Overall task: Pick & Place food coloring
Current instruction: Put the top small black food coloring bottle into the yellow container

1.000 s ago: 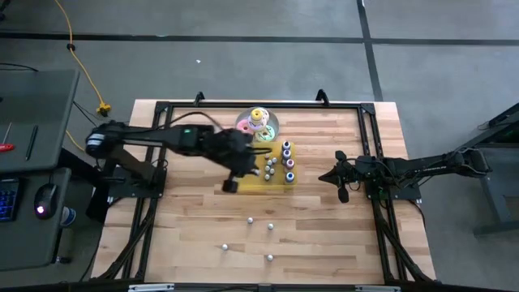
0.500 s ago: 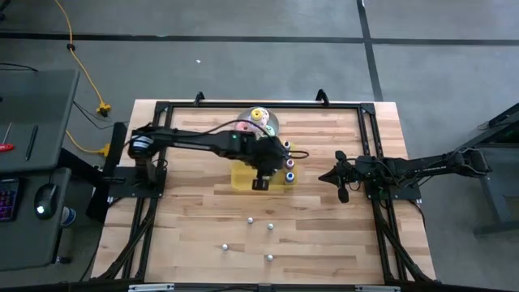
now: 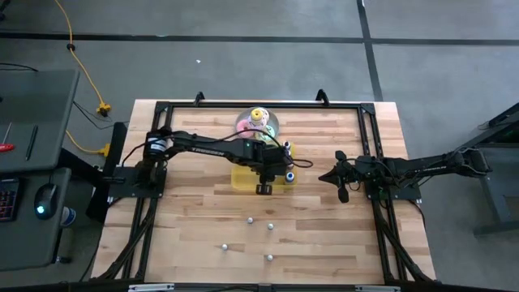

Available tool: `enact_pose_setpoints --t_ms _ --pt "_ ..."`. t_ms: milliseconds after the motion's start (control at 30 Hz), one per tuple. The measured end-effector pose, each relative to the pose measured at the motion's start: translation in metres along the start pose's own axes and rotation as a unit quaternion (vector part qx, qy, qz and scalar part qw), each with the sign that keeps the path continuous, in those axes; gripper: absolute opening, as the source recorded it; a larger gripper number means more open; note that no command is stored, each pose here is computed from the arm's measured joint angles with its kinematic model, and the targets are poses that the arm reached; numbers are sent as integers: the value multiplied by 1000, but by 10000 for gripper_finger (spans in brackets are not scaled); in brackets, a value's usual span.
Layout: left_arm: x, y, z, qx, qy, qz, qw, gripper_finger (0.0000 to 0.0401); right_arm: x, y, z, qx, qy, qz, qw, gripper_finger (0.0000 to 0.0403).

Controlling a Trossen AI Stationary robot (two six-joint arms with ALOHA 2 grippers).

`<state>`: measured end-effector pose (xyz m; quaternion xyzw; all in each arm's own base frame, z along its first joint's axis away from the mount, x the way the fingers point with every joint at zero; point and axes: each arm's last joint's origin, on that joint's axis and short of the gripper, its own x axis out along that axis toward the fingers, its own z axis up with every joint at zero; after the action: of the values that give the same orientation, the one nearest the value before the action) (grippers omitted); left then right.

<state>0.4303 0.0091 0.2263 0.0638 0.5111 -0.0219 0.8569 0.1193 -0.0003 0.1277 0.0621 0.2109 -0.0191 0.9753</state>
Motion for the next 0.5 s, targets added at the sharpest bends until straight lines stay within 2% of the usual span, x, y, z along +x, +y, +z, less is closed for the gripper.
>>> enact_pose_setpoints --t_ms 267,500 --pt "12 0 3 -1 -23 4 1000 37 0 0 1 0 -3 0 1000 0" --pt "27 1 -9 -15 -23 7 1000 37 0 0 1 0 -3 1 1000 0"
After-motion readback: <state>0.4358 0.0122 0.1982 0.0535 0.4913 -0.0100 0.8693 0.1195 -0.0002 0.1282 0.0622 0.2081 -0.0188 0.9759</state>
